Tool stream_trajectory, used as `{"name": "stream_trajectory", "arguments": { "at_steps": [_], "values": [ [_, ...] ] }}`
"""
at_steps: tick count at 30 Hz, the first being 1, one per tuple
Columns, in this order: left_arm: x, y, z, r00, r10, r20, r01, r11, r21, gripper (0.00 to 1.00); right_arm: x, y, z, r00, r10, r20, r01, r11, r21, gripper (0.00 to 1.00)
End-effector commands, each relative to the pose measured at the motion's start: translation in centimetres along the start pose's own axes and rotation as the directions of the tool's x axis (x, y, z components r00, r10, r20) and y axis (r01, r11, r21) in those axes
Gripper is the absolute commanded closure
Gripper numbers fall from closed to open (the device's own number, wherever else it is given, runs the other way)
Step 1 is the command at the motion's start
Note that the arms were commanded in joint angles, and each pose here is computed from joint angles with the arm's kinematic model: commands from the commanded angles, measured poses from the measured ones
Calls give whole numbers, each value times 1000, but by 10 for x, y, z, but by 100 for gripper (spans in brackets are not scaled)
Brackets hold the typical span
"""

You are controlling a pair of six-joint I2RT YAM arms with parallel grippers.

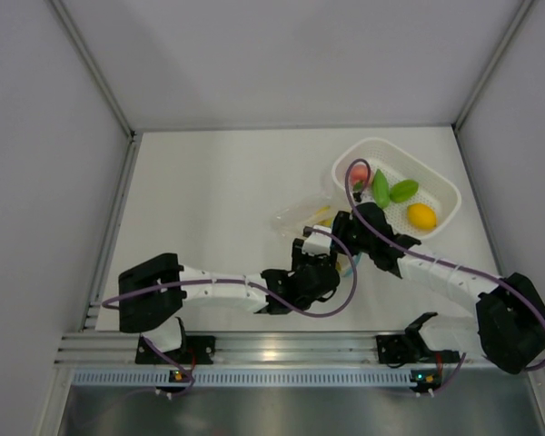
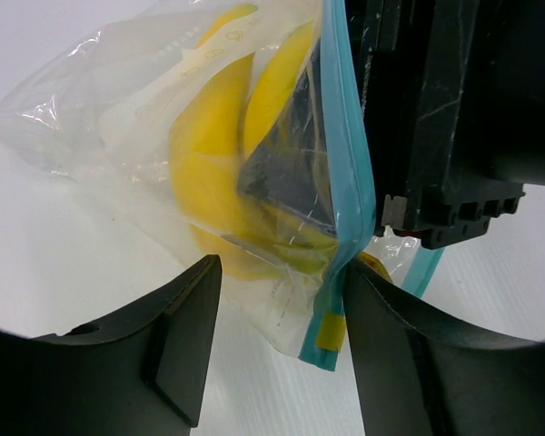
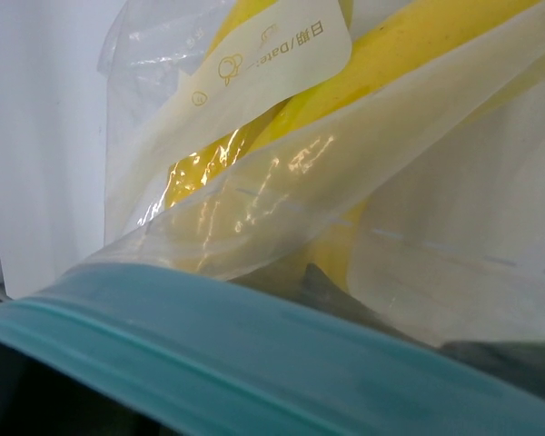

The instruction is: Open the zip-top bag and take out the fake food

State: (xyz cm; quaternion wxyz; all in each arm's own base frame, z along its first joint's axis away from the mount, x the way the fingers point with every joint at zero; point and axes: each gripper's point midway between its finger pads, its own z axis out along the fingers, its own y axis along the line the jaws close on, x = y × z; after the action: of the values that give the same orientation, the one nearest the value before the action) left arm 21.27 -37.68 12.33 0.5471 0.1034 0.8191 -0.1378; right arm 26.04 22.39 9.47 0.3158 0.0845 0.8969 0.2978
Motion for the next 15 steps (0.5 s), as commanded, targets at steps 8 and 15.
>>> {"name": "stream_trajectory", "arguments": {
  "at_steps": [8, 15],
  "values": [
    [-22, 6, 6, 995, -47, 85, 53, 996, -71, 72, -17, 35, -12, 999, -6, 40, 10, 995, -103, 69],
    [-26, 26, 2, 991, -65, 117, 81, 987, -140, 100, -3, 16, -14, 998, -55, 19, 56, 996, -70, 66]
  ]
}}
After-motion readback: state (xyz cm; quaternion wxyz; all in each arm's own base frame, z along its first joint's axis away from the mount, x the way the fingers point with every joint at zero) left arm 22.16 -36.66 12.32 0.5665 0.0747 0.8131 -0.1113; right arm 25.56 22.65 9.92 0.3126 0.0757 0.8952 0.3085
